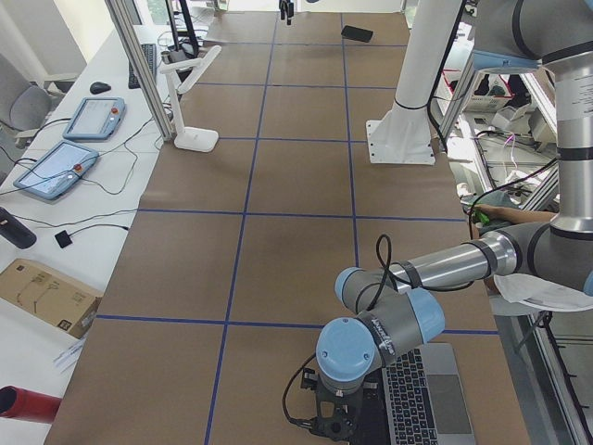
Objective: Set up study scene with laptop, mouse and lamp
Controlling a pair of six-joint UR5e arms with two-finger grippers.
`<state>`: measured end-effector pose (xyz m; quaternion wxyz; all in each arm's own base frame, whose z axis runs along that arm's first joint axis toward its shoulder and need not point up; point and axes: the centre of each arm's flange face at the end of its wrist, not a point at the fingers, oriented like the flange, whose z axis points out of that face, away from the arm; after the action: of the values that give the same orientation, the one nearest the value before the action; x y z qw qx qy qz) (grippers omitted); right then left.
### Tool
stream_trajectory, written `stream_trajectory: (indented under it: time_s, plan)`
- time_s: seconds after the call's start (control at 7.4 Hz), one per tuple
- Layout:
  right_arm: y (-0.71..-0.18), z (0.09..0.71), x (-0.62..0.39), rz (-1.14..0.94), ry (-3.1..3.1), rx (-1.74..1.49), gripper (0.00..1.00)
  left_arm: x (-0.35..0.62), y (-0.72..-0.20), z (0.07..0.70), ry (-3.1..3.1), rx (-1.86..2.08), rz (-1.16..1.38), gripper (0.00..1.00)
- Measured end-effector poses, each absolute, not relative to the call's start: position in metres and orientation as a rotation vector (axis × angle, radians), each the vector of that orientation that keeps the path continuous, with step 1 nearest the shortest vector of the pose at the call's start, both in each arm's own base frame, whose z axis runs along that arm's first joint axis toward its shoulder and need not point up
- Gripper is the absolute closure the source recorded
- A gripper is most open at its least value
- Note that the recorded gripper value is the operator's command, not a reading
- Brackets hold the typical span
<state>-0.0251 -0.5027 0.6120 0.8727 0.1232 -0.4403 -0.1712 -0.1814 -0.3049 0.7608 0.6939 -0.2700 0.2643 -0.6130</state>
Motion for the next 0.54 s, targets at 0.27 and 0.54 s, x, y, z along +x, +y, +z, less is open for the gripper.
stream_trajectory:
  time_s: [0.27,0.54]
  plan:
    - [-0.502,0.611,-0.025,-0.359,-0.92,0.259,0.01,-0.169,-0.303,0.766,0.583,-0.657,-1.387,0.01]
    - [-0.503,0.612,-0.025,-0.358,-0.917,0.259,0.01,-0.151,-0.309,0.771,0.578,-0.715,-1.393,0.03]
